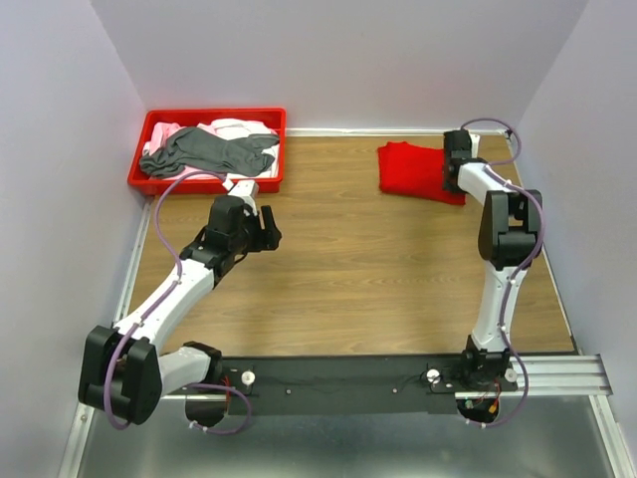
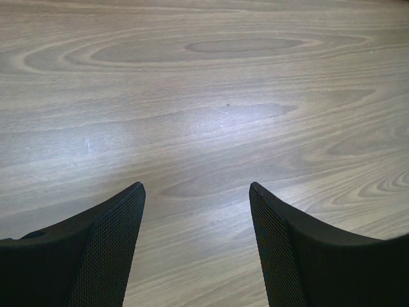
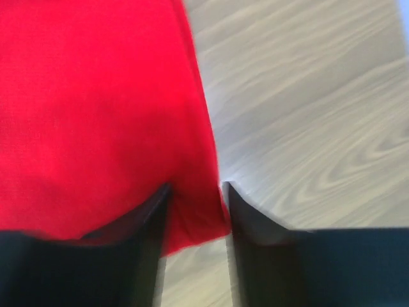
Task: Fold and stack the t-shirts
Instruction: Neatly place the folded tshirt to the corner
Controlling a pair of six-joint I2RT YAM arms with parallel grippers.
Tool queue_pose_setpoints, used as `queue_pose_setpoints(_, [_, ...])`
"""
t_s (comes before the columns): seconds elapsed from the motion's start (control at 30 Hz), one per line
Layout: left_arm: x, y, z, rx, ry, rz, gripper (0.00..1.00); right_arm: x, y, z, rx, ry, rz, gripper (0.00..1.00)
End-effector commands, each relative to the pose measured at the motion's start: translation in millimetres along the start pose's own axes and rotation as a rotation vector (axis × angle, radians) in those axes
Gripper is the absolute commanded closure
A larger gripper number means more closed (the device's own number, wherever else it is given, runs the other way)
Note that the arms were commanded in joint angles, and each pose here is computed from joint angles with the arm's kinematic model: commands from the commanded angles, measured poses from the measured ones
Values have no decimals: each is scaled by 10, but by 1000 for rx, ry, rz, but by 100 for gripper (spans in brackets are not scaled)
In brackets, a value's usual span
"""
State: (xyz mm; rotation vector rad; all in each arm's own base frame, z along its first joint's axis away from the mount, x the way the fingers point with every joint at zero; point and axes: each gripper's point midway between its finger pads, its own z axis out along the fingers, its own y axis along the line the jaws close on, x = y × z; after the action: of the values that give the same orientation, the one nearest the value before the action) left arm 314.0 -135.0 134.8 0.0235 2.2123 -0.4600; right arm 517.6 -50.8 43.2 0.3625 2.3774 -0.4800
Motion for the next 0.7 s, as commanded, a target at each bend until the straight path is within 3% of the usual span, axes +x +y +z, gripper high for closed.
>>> queue_pose_setpoints(0.0, [-8,34,-16,4,-7,7,26,-424,-209,-100,139,-62,-158,42])
queue_pose_setpoints(0.1, [-19,45,-16,12,-9,-2,26,-656,38,-474,-2,-116,-100,34])
queue_pose_setpoints(0.23, [-38,69,-14,26,-12,-20,26,-673,665,-889,-240,-146,-88,31])
queue_pose_setpoints(0.5, [-46,80,-20,42,-15,-28,26,-310,995,-755,-343,-58,-85,38])
queue_pose_setpoints(0.67, [-59,80,-26,44,-19,-30,26,-56,828,-518,-335,7,-71,47])
